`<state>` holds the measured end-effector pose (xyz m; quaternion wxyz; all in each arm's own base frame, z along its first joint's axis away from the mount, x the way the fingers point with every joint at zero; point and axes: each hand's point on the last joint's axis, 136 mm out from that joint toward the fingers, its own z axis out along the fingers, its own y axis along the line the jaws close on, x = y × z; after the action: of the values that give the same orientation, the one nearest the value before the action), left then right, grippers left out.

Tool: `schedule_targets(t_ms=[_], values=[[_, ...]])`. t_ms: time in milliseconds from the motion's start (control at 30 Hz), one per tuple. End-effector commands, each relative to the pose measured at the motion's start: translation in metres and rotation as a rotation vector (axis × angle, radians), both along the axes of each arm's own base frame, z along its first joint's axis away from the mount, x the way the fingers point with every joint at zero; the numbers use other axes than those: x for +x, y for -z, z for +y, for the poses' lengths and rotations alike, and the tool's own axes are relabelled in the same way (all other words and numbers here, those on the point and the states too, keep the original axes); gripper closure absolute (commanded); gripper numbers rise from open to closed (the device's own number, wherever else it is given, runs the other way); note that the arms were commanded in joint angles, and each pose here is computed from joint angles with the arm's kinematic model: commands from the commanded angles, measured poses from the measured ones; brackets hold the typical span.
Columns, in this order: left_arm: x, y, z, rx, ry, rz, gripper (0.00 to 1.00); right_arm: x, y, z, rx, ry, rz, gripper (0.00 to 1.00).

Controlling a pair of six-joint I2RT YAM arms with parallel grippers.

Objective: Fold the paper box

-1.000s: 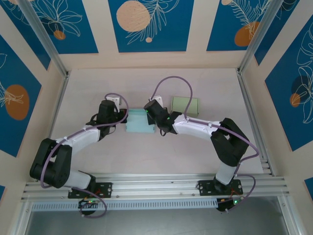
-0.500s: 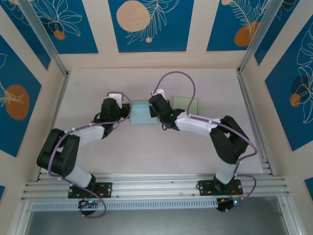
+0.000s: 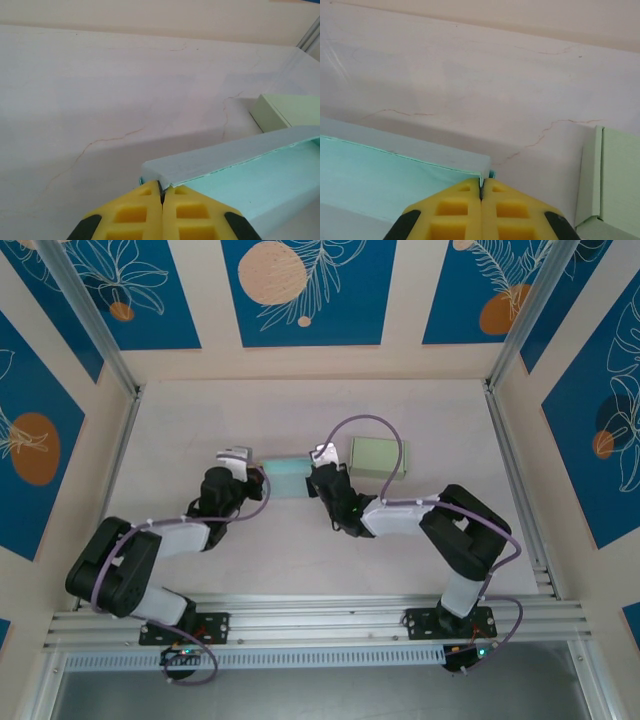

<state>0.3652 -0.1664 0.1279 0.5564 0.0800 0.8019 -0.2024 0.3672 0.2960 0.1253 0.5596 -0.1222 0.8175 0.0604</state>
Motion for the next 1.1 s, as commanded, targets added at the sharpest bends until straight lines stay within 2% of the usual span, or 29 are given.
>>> schedule_targets(t_ms=[0,200,400,500,667,833,1067], values=[[-0.02,0.006,-0.009,0.02,0.066,0.012,0.86,-0.009,0.006,0.012,0.001,-0.038,-0.017,1.0],[-0.037,-0.005,0.006,0.015,0.021,0.034,0.47,-0.009,0.014,0.007,-0.02,-0.019,-0.009,1.0],[-0.045,-0.048,0.026,-0.063,-0.082,0.004,0.12,-0.01,0.018,0.008,-0.03,-0.019,-0.005,1.0],[-0.041,-0.062,0.033,-0.076,-0.142,0.05,0.03,-0.011,0.019,0.009,-0.038,-0.02,-0.007,1.0],[-0.025,-0.059,0.028,-0.104,-0.173,0.176,0.0,-0.012,0.023,0.007,-0.051,-0.018,-0.001,1.0],[-0.008,-0.032,0.017,-0.122,-0.182,0.289,0.0,-0.014,0.022,0.008,-0.06,-0.023,-0.003,1.0],[-0.002,0.001,0.014,-0.149,-0.2,0.346,0.19,-0.017,0.026,0.007,-0.08,-0.026,0.005,1.0]])
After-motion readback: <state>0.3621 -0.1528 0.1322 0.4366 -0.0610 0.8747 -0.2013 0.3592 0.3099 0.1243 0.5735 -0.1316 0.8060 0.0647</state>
